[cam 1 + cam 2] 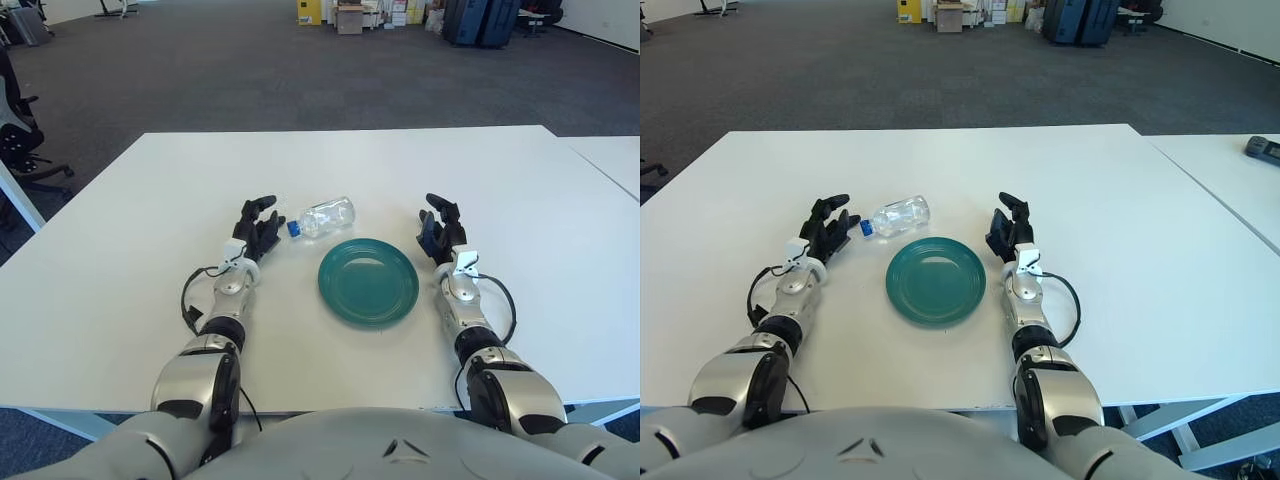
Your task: Put the bottle into the plate.
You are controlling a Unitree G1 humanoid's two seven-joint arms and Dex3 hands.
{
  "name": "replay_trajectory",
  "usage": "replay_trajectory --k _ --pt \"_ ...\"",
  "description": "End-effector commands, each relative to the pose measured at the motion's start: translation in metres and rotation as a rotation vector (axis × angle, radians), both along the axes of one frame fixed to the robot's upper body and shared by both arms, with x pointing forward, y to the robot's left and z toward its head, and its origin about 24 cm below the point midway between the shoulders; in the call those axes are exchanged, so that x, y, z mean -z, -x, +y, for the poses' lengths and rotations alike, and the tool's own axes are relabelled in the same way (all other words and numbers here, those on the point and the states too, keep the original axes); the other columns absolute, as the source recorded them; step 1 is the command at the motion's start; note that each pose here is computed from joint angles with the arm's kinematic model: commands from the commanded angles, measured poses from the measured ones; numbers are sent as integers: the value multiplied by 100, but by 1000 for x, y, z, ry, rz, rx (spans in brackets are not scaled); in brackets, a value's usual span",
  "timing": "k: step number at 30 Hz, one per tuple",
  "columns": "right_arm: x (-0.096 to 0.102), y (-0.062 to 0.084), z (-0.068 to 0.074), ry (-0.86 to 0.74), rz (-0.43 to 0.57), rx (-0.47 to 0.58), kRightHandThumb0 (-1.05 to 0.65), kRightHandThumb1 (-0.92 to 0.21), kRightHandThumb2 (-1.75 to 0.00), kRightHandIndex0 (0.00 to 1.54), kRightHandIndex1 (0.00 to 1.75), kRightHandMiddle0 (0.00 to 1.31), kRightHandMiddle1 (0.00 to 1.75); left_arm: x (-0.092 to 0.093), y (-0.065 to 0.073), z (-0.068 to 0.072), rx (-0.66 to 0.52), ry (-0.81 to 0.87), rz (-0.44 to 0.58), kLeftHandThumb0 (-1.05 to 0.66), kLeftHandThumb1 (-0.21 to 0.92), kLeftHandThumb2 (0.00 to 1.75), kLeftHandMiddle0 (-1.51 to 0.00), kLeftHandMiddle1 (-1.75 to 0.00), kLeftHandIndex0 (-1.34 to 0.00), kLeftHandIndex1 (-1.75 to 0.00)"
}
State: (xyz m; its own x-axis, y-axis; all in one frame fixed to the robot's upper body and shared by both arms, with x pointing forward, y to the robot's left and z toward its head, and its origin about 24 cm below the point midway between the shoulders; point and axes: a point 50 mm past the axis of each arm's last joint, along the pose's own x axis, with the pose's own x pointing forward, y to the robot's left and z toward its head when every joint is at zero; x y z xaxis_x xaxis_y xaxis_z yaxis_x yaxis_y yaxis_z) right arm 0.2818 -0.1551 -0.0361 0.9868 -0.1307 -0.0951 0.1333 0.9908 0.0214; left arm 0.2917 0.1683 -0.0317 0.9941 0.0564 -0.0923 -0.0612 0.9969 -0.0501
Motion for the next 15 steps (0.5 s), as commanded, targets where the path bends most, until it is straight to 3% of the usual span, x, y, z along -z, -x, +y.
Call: replay_trajectory --k 1,6,8,11,15 --pt "26 20 4 -30 138 2 -68 -92 -87 43 1 0 85 -17 -15 -1 -27 8 -57 -55 92 57 -54 -83 -24 -113" --pt "26 20 3 -31 140 2 -68 -92 -86 43 1 0 84 -24 -20 -2 -44 -1 -79 -55 92 57 -53 -85 -25 -114" --pt "26 20 3 -32 141 2 -68 -92 -86 43 1 0 84 -41 -32 -9 -55 -23 -137 -55 91 57 -52 -85 -26 -114" --pt "26 20 3 -33 141 2 -68 -92 -86 43 1 0 84 -49 -36 -11 -63 -34 -158 -55 89 56 -51 -85 -28 -115" --pt "26 20 3 -36 141 0 -68 -92 -86 43 1 0 83 -66 -50 -25 8 -208 -203 -61 89 53 -47 -76 -25 -111"
